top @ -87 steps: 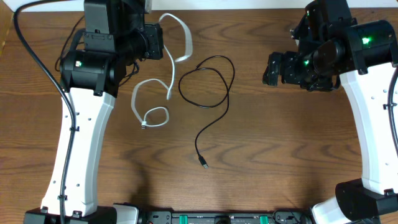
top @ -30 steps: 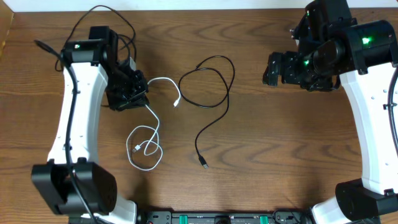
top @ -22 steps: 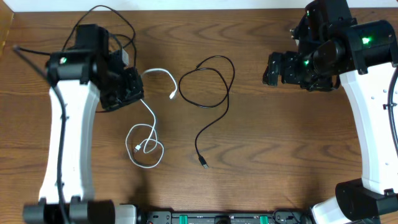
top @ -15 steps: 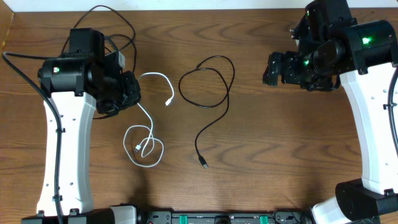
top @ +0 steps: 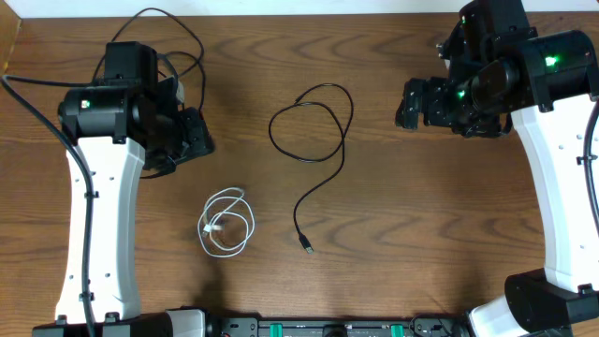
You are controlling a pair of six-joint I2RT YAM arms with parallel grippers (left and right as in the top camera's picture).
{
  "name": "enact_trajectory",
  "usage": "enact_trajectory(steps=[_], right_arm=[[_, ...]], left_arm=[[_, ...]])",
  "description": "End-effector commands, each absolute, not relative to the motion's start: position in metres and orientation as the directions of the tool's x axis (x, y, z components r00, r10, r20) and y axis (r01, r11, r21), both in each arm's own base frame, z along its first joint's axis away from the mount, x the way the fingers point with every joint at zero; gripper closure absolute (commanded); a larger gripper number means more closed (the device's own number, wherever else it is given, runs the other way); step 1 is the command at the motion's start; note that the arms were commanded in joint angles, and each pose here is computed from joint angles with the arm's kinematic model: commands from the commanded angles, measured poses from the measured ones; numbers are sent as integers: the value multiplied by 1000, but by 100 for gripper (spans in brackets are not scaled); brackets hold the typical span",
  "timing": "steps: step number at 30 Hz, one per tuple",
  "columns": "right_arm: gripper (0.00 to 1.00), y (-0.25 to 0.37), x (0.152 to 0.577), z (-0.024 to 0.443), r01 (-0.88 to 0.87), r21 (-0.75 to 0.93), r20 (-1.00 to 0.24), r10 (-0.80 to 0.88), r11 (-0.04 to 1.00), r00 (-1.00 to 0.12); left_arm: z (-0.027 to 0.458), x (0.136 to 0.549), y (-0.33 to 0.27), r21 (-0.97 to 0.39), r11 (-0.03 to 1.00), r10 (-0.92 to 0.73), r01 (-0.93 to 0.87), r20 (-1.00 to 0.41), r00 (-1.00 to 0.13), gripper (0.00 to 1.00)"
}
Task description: Untangle cables
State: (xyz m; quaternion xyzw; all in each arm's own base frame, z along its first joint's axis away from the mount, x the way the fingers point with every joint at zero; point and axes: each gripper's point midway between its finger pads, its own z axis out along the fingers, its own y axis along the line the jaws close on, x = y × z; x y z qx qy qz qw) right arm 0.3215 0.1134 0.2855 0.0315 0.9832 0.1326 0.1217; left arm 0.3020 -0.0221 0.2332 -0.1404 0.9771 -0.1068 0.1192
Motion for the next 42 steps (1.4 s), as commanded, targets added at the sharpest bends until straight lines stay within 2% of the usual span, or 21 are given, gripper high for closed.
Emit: enact_trajectory(steps=[1, 5, 11, 16, 20, 21, 42], right_arm=[[1, 114, 319, 289, 13, 265, -245, 80, 964, -966], [1, 114, 319, 289, 13, 265, -245, 80, 964, -966], [1, 114, 319, 289, 13, 265, -245, 80, 964, -966], [1, 114, 320, 289, 13, 266, -245, 80, 964, -966], [1, 114, 319, 289, 12, 265, -245, 79, 964, -966], [1, 114, 319, 289, 12, 266, -245, 80, 964, -966], [1, 114, 319, 289, 12, 266, -245, 80, 964, -966]], left_arm=[[230, 302, -25, -256, 935, -297, -245, -186, -937, 44], [240, 307, -39, -340, 918, -283, -203, -204, -937, 44], [272, 312, -40, -366, 917, -282, -161, -308, -909, 42], [298, 301, -40, -376, 918, -281, -124, -399, -873, 34], [305, 292, -41, -378, 918, -281, -118, -412, -867, 14], [304, 290, -41, -377, 918, -281, -121, -405, -870, 13], [287, 274, -42, -368, 915, -286, -163, -310, -907, 12]])
